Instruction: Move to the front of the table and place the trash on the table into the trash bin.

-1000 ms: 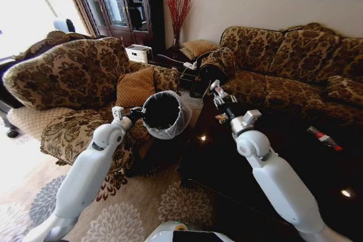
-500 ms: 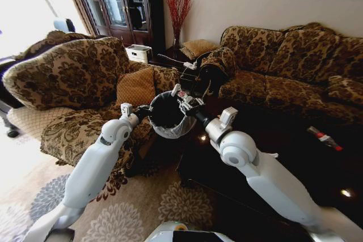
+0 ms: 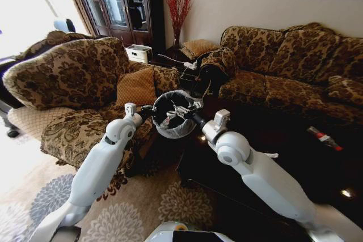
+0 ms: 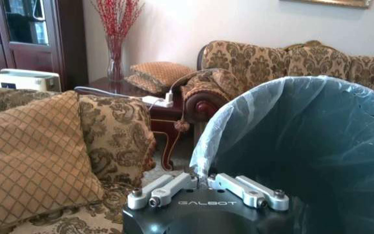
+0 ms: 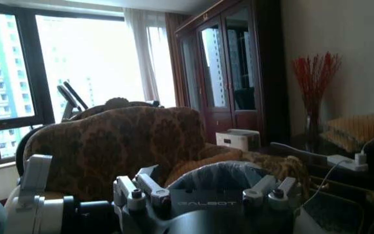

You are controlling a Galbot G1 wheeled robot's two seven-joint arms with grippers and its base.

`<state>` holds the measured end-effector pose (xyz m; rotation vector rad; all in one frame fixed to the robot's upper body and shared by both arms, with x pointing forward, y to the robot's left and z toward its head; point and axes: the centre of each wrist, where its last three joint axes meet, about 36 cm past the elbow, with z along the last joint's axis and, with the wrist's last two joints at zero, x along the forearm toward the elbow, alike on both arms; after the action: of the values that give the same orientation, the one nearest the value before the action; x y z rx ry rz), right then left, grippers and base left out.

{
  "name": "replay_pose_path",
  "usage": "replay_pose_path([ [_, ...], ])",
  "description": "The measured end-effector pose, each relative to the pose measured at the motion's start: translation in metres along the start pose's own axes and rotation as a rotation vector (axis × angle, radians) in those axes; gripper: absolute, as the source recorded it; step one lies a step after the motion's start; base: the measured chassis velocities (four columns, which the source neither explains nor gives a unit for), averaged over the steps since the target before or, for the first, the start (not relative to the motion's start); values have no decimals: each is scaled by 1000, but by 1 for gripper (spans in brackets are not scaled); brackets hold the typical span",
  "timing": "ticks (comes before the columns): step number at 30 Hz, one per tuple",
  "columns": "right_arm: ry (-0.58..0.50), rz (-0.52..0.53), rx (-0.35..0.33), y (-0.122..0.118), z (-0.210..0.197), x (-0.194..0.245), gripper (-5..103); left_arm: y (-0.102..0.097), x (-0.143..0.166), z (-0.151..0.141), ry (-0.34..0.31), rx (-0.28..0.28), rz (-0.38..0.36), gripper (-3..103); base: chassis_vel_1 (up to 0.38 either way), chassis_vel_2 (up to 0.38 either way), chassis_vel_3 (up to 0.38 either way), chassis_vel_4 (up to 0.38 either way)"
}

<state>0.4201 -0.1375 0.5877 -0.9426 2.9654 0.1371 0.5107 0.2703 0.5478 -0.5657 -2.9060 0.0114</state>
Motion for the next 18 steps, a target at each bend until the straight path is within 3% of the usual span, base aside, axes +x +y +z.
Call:
replay_pose_path([
  [3, -22, 21, 2, -7, -4, 1, 98, 0, -1, -1, 0, 0, 0, 2, 0, 0, 0, 0],
  [11, -88, 90, 16, -29, -21, 9, 100, 3, 1, 0, -1, -2, -16, 2, 0, 0, 0, 0],
  [15, -116, 201, 74, -53, -20, 22, 100, 11, 9, 8, 3, 1, -58, 2, 0, 0, 0, 0],
  [18, -112, 349, 152, -74, 10, 33, 100, 13, 24, 13, -32, 36, -87, 2, 0, 0, 0, 0],
])
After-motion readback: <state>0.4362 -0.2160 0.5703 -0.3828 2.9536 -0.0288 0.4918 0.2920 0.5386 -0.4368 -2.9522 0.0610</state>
